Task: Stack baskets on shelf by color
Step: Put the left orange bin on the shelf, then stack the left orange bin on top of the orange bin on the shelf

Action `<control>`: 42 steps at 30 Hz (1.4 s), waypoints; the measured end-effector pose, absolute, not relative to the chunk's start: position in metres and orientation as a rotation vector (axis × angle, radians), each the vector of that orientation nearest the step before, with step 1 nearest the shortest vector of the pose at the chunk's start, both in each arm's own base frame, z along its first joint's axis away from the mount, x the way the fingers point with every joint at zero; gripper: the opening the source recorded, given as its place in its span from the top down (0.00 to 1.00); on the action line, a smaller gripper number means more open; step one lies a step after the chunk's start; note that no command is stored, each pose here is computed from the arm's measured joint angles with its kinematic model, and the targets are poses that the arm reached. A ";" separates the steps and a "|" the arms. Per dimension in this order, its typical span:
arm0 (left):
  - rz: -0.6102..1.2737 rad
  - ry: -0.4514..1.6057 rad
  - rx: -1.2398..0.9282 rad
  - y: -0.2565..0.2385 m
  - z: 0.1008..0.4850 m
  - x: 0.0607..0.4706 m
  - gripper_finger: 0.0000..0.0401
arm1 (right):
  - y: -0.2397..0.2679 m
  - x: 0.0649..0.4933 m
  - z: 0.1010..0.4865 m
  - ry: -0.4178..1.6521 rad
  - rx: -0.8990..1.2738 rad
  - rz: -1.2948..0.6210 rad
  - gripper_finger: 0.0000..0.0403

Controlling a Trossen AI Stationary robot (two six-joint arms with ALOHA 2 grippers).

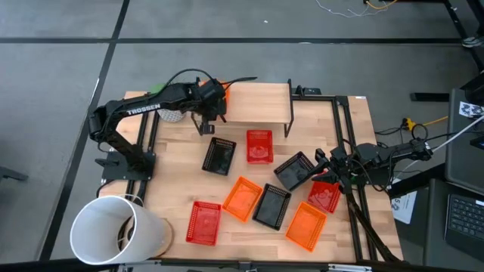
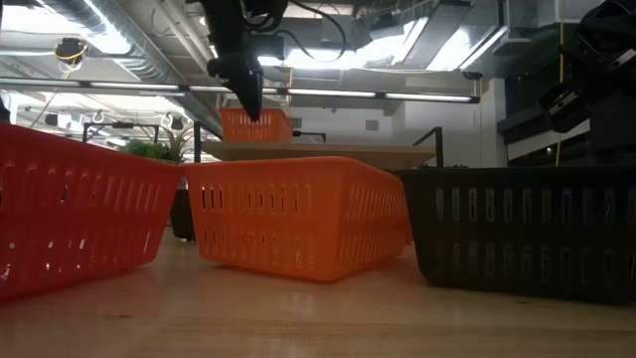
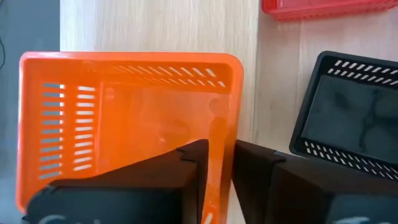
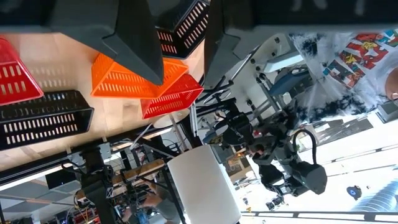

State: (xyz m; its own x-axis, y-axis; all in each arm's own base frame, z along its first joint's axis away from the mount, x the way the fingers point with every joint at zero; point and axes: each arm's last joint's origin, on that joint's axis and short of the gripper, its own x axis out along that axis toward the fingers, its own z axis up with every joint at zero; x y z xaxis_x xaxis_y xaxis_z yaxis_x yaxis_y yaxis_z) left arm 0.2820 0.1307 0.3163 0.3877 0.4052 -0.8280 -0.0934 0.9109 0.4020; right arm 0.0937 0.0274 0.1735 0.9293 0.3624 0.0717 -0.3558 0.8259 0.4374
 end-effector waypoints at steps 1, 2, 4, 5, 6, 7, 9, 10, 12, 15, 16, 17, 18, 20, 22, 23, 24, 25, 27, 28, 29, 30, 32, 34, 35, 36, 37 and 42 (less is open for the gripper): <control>0.329 1.130 0.305 0.131 0.316 0.282 0.84 | 0.027 0.094 0.174 0.015 0.462 0.382 0.71; 0.333 1.129 0.301 0.131 0.316 0.282 0.84 | 0.027 0.094 0.174 0.015 0.462 0.382 0.71; 0.334 1.128 0.300 0.130 0.316 0.282 0.83 | 0.027 0.094 0.174 0.015 0.462 0.382 0.71; 0.333 1.128 0.301 0.130 0.316 0.282 0.83 | 0.027 0.094 0.174 0.015 0.462 0.382 0.71; 0.333 1.126 0.301 0.130 0.316 0.283 0.83 | 0.027 0.094 0.174 0.015 0.462 0.382 0.71; 0.334 1.124 0.302 0.130 0.317 0.283 0.83 | 0.027 0.094 0.174 0.015 0.462 0.382 0.71; 0.331 1.119 0.306 0.129 0.317 0.284 0.83 | 0.027 0.094 0.173 0.015 0.462 0.382 0.71; 0.331 1.121 0.310 0.128 0.317 0.284 0.83 | 0.027 0.094 0.174 0.015 0.462 0.382 0.71; 0.342 1.126 0.326 0.126 0.317 0.285 0.83 | 0.027 0.094 0.173 0.015 0.462 0.382 0.71; 0.377 1.140 0.360 0.123 0.317 0.286 0.83 | 0.027 0.094 0.173 0.015 0.462 0.381 0.71; 0.383 1.145 0.374 0.122 0.318 0.286 0.83 | 0.027 0.094 0.174 0.015 0.462 0.382 0.71; 0.387 1.149 0.388 0.121 0.318 0.287 0.83 | 0.027 0.094 0.173 0.015 0.462 0.381 0.71; 0.387 1.152 0.403 0.120 0.318 0.287 0.83 | 0.027 0.094 0.173 0.015 0.462 0.381 0.71; 0.383 1.152 0.417 0.116 0.319 0.288 0.83 | 0.027 0.094 0.174 0.015 0.462 0.382 0.71; 0.373 1.142 0.423 0.111 0.327 0.290 0.83 | 0.027 0.094 0.173 0.015 0.462 0.382 0.71; 0.367 1.129 0.430 0.108 0.333 0.291 0.83 | 0.027 0.094 0.173 0.015 0.462 0.382 0.71; 0.360 1.116 0.437 0.104 0.339 0.292 0.83 | 0.027 0.094 0.173 0.015 0.462 0.382 0.71; 0.352 1.104 0.444 0.101 0.344 0.292 0.83 | 0.027 0.094 0.173 0.015 0.462 0.381 0.71; 0.348 1.074 0.450 0.094 0.356 0.294 0.83 | 0.027 0.094 0.173 0.015 0.462 0.382 0.71; 0.357 1.056 0.442 0.090 0.364 0.294 0.83 | 0.027 0.094 0.173 0.015 0.462 0.382 0.71; 0.367 1.039 0.428 0.087 0.371 0.294 0.83 | 0.027 0.094 0.173 0.015 0.462 0.382 0.71; 0.374 1.029 0.405 0.084 0.377 0.292 0.83 | 0.027 0.094 0.173 0.015 0.462 0.382 0.71; 0.374 1.020 0.333 0.075 0.386 0.289 0.83 | 0.027 0.094 0.173 0.015 0.462 0.381 0.71; 0.345 1.026 0.231 0.066 0.389 0.286 0.83 | 0.027 0.094 0.173 0.015 0.462 0.381 0.71; 0.314 1.038 0.175 0.061 0.388 0.285 0.83 | 0.027 0.094 0.173 0.015 0.462 0.381 0.71; 0.276 1.057 0.122 0.055 0.386 0.284 0.83 | 0.027 0.094 0.173 0.015 0.462 0.382 0.71; 0.233 1.082 0.076 0.049 0.383 0.282 0.83 | 0.027 0.094 0.173 0.015 0.462 0.382 0.71; 0.092 1.180 -0.021 0.021 0.364 0.283 0.83 | 0.027 0.094 0.173 0.015 0.462 0.382 0.71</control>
